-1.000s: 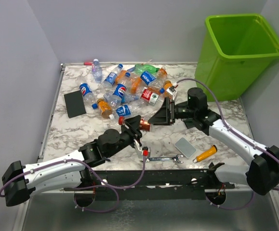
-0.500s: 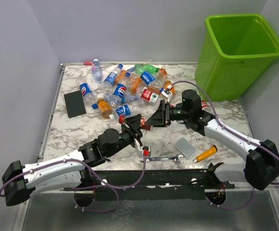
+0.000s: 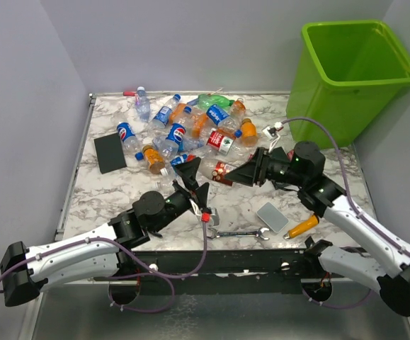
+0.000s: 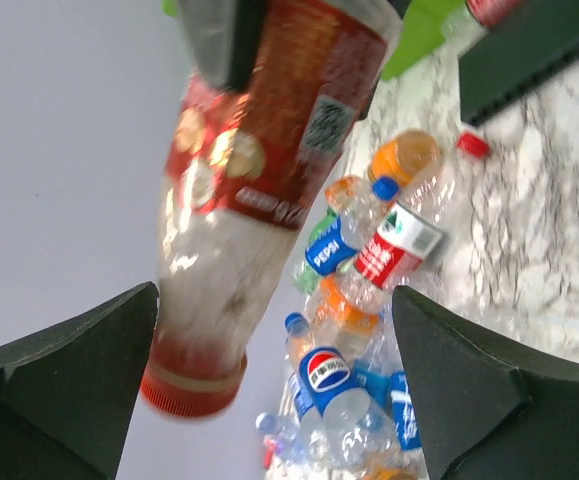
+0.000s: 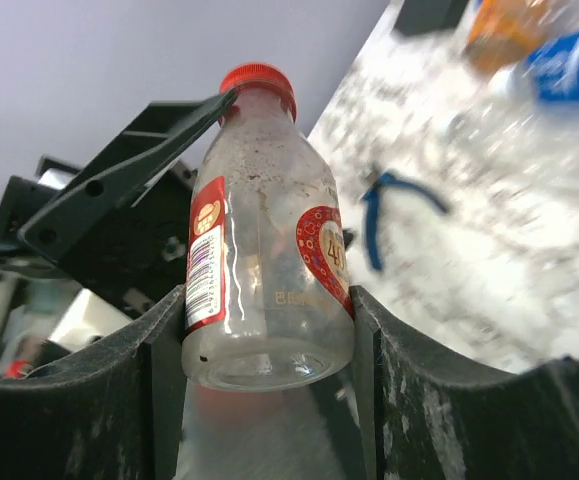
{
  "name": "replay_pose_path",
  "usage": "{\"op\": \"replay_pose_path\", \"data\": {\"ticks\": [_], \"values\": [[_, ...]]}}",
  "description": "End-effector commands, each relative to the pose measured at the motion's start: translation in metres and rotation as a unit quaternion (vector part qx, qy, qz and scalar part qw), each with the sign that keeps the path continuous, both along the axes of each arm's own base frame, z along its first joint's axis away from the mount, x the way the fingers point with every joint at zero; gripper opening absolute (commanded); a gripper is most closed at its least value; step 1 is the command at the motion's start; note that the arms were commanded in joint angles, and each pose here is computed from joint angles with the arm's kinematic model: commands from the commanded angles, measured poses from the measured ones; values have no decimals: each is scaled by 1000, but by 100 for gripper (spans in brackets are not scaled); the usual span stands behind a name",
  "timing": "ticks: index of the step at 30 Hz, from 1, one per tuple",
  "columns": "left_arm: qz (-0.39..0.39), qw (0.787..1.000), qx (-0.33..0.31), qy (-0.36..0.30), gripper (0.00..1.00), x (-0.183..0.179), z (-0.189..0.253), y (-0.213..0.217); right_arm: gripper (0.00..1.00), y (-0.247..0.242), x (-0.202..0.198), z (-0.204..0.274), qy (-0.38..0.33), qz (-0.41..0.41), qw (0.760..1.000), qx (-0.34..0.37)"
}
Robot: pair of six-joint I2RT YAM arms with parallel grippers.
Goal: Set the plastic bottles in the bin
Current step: Pick up the plastic bottle at the center of the board.
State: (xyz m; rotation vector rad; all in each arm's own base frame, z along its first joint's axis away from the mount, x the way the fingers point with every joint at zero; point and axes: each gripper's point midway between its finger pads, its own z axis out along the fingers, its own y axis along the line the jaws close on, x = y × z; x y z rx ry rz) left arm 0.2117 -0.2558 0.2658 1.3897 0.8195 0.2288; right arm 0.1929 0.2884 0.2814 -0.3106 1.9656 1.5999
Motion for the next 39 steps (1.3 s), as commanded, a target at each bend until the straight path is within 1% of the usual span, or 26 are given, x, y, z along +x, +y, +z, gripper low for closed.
{"op": "replay_pose_path", "data": {"ticks": [1, 3, 4, 6, 7, 9, 11, 12, 13, 15, 16, 17, 18, 19, 21, 23, 24, 28, 30, 32, 35, 39], "values": [[51, 984, -142, 90, 99, 2, 18, 19, 24, -46, 41, 44, -145, -180, 972, -44], [76, 967, -203, 136, 99, 4, 22, 26, 24, -64, 46, 61, -191, -230, 953, -44], [101, 953, -237, 158, 99, 8, 23, 32, 24, -70, 46, 67, -211, -244, 946, -43], [129, 917, -313, 212, 99, 11, 32, 38, 24, -77, 44, 76, -249, -253, 934, -40], [131, 894, -351, 245, 99, 10, 38, 37, 24, -79, 44, 76, -257, -256, 931, -39], [100, 852, -409, 312, 99, 2, 51, 21, 24, -81, 42, 76, -272, -257, 926, -37], [23, 796, -473, 378, 99, -12, 72, -4, 24, -80, 38, 75, -291, -251, 923, -25], [-17, 762, -496, 415, 99, -20, 78, -17, 24, -79, 36, 74, -297, -248, 922, -17], [-58, 724, -523, 445, 99, -26, 87, -28, 24, -79, 34, 74, -304, -247, 920, -9], [-129, 652, -562, 493, 99, -34, 105, -45, 24, -81, 32, 73, -315, -249, 916, 2], [-163, 620, -575, 507, 99, -36, 117, -52, 24, -82, 31, 73, -318, -251, 914, 5], [-182, 587, -581, 534, 99, -37, 121, -59, 24, -83, 30, 72, -320, -253, 913, 7], [-197, 563, -585, 550, 99, -35, 126, -64, 24, -83, 29, 71, -320, -254, 913, 8], [-212, 544, -589, 560, 99, -33, 129, -68, 24, -83, 28, 71, -323, -253, 912, 10], [-241, 513, -593, 573, 99, -32, 133, -73, 24, -83, 26, 69, -321, -249, 913, 13], [-253, 495, -600, 575, 99, -28, 133, -75, 24, -81, 24, 67, -318, -244, 916, 16], [-254, 492, -601, 577, 99, -26, 132, -78, 24, -81, 23, 65, -316, -242, 917, 18], [-246, 489, -605, 578, 99, -15, 128, -87, 24, -77, 17, 64, -317, -226, 921, 34], [-248, 487, -609, 575, 96, -12, 130, -90, 24, -74, 15, 63, -319, -215, 922, 38], [-250, 484, -613, 573, 89, -10, 133, -92, 24, -72, 14, 60, -319, -208, 924, 38], [-258, 479, -607, 578, 72, -9, 137, -99, 24, -71, 13, 56, -317, -207, 925, 41], [-260, 473, -603, 587, 54, -7, 133, -106, 24, -71, 12, 52, -315, -205, 926, 41]]}}
